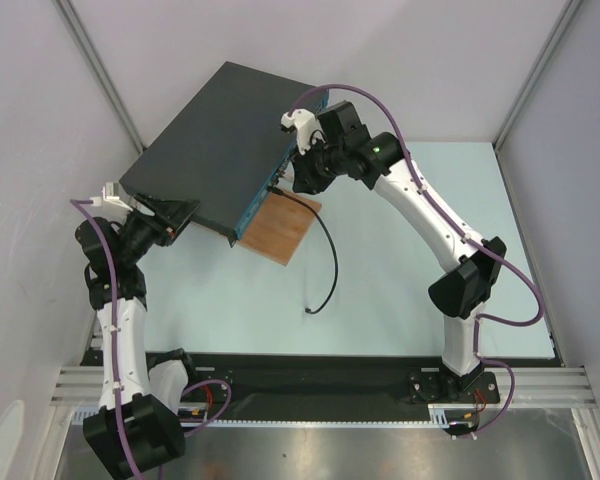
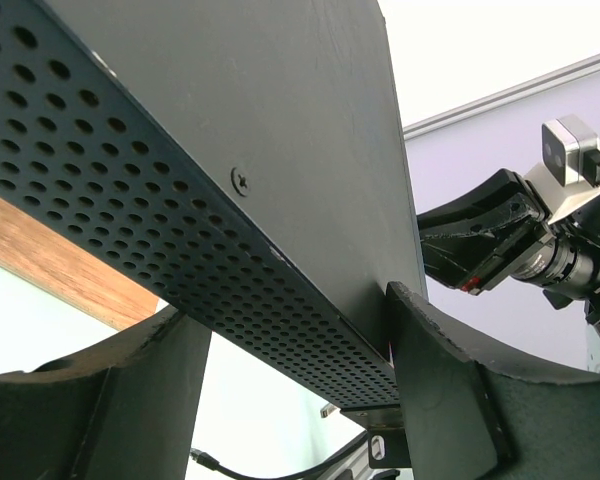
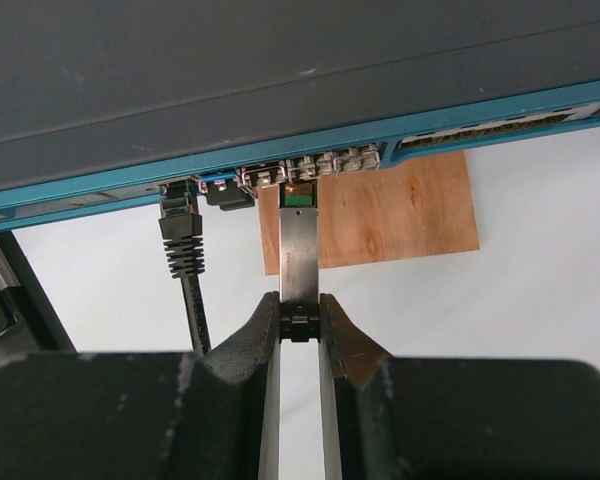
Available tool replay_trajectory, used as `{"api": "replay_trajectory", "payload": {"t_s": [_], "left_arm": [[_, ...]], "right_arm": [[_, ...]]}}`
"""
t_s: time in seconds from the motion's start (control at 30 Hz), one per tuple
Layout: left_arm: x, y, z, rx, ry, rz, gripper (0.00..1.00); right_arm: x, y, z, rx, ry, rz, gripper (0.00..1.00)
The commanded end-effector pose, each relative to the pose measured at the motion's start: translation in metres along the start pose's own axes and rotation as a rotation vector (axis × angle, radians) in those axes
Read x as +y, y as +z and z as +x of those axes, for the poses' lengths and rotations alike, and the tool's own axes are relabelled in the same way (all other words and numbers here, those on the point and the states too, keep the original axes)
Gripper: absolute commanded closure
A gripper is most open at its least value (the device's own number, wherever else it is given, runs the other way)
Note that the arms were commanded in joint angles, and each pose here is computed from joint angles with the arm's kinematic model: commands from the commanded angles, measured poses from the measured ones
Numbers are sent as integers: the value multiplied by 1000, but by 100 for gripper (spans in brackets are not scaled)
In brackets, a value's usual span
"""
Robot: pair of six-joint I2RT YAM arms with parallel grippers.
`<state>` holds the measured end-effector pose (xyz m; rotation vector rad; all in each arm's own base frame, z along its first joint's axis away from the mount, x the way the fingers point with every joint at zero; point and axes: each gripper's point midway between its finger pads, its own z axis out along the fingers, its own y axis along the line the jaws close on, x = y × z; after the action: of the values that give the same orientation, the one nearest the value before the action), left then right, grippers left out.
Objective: Insert the plug into the switch port
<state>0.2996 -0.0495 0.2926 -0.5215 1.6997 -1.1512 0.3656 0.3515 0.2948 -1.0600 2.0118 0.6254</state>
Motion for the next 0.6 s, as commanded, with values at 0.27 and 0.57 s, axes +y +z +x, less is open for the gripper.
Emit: {"api": "replay_trajectory", "payload": {"t_s": [0.27,0.57], "left_arm": [[-21,6,-19,-54,149,59,86],[-20,5,-18,-53,150,52,86]], "right_arm": [[29,-1,-9,-38,-48,-76,100],[20,-2,-18,-67,-69,-27,100]]}}
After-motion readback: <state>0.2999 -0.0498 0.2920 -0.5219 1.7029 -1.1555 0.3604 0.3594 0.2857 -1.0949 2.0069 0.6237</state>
